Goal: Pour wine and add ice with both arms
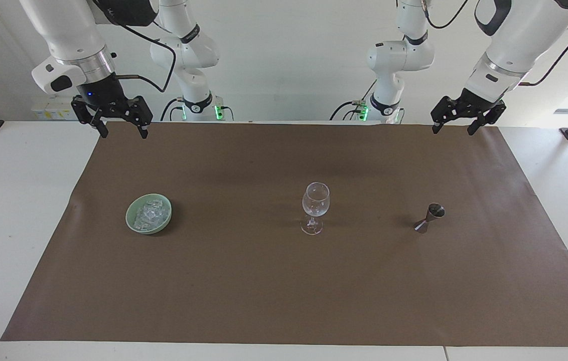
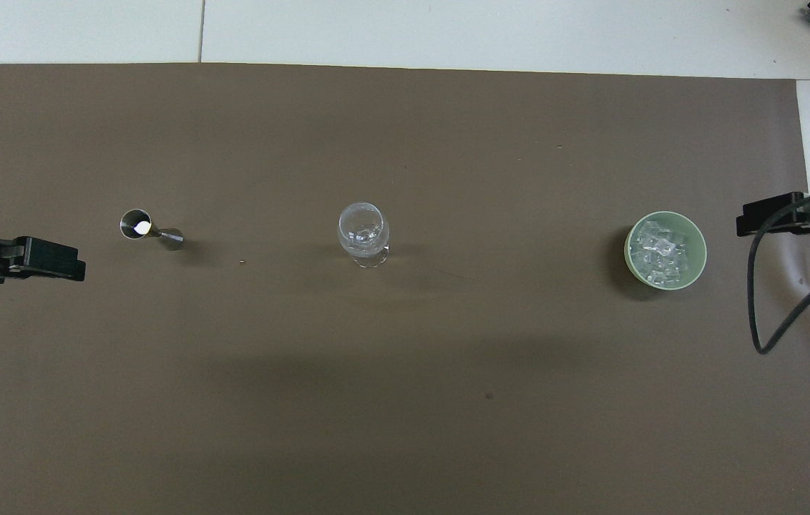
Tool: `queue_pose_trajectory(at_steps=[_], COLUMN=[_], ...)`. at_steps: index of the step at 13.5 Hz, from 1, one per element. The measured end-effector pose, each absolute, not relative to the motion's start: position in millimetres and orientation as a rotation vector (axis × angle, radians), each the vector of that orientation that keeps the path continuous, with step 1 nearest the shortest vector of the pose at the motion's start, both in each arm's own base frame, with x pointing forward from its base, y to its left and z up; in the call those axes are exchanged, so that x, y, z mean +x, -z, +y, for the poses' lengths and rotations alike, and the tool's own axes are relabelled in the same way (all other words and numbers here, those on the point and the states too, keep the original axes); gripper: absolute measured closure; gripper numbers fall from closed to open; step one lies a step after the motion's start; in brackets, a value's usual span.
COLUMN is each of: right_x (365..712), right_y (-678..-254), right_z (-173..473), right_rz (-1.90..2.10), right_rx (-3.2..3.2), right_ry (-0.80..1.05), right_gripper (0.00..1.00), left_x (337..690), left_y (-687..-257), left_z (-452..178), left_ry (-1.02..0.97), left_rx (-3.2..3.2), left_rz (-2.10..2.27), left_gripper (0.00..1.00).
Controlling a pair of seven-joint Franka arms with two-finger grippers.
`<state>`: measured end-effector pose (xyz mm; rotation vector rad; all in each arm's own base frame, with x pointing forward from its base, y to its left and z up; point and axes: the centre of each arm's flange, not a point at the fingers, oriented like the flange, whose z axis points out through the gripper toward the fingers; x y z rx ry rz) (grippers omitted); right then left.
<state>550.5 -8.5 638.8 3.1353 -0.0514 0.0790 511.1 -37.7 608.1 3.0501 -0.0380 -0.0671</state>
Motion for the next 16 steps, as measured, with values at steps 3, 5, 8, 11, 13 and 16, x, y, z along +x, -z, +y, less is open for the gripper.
queue_pose_trajectory(at_steps=[3, 5, 8, 11, 13, 16], right_x=[550.5, 550.5, 550.5, 550.5, 550.5, 550.5], right_y=[-638.8, -638.8, -638.8, -638.8, -638.8, -638.8], right_z=[-8.5, -8.5, -8.5, -8.5, -8.5, -8.5], right_rz=[-0.051, -0.051, -0.051, -0.051, -0.051, -0.051], right_rx=[3.135, 3.135, 3.135, 3.135, 3.135, 3.135], right_ry=[-0.079, -0.079, -0.079, -0.079, -0.079, -0.079], right_gripper=[0.00, 0.00, 0.00, 0.00, 0.00, 0.00], left_x=[502.6, 497.4, 494.6, 491.3, 491.7, 496.7], left_y=[-593.3, -586.9, -574.2, -562.1, -555.1, -542.8], left_z=[-32.3, -28.3, -11.4, -3.1, -6.9, -2.9], left_ry=[0.077, 0.104, 0.157, 0.215, 0.260, 0.326], left_rx=[3.017, 2.990, 2.955, 2.932, 2.888, 2.800], left_rz=[0.107, 0.195, 0.291, 0.395, 0.538, 0.757], left_gripper=[0.00, 0.00, 0.00, 0.00, 0.00, 0.00])
